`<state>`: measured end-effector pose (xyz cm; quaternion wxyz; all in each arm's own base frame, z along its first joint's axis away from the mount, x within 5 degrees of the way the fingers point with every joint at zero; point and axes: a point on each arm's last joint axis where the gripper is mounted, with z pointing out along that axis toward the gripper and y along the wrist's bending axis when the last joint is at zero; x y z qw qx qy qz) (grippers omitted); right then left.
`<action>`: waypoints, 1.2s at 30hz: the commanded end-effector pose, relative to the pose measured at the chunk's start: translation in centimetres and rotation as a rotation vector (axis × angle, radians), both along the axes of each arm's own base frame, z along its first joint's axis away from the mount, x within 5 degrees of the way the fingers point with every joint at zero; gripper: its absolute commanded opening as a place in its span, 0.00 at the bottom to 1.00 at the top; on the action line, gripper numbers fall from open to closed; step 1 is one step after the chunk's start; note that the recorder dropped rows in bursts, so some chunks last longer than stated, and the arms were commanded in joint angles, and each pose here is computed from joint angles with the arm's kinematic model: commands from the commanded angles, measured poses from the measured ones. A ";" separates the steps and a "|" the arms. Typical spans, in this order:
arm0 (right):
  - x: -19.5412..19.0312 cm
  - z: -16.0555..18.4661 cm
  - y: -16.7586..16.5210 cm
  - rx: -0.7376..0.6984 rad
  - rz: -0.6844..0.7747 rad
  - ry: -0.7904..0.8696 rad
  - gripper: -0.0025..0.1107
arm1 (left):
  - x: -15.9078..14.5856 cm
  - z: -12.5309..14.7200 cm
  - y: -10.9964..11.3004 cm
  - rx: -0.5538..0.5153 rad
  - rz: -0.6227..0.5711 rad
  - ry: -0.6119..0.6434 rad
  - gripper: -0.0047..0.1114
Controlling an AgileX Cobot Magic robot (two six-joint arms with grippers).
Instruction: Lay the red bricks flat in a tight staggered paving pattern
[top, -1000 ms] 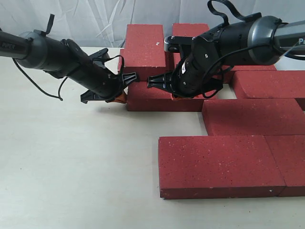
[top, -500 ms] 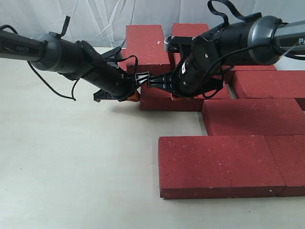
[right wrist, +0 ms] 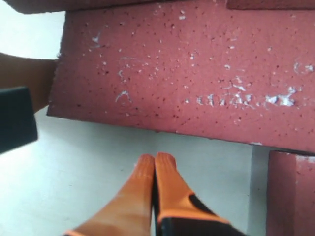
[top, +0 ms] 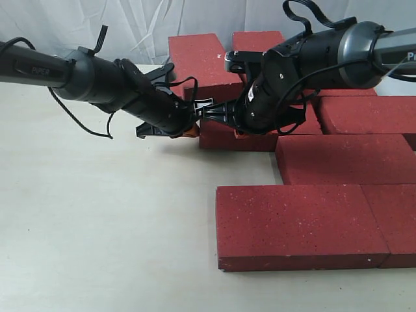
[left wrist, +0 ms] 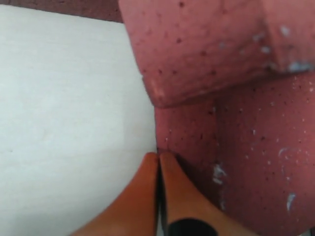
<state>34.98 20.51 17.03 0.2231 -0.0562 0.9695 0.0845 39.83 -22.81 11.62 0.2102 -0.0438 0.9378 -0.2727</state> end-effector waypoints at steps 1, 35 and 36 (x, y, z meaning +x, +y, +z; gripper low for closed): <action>0.2 0.5 -0.3 -0.001 -0.001 -0.013 0.01 | 0.1 0.8 -1.2 -0.049 0.043 -0.027 0.04; -0.8 3.8 -0.8 0.028 -0.016 -0.036 0.01 | -0.3 0.3 -0.1 0.038 -0.143 0.191 0.04; -0.9 4.2 -0.9 0.029 -0.017 -0.038 0.01 | -0.4 0.6 0.1 0.055 -0.141 0.195 0.04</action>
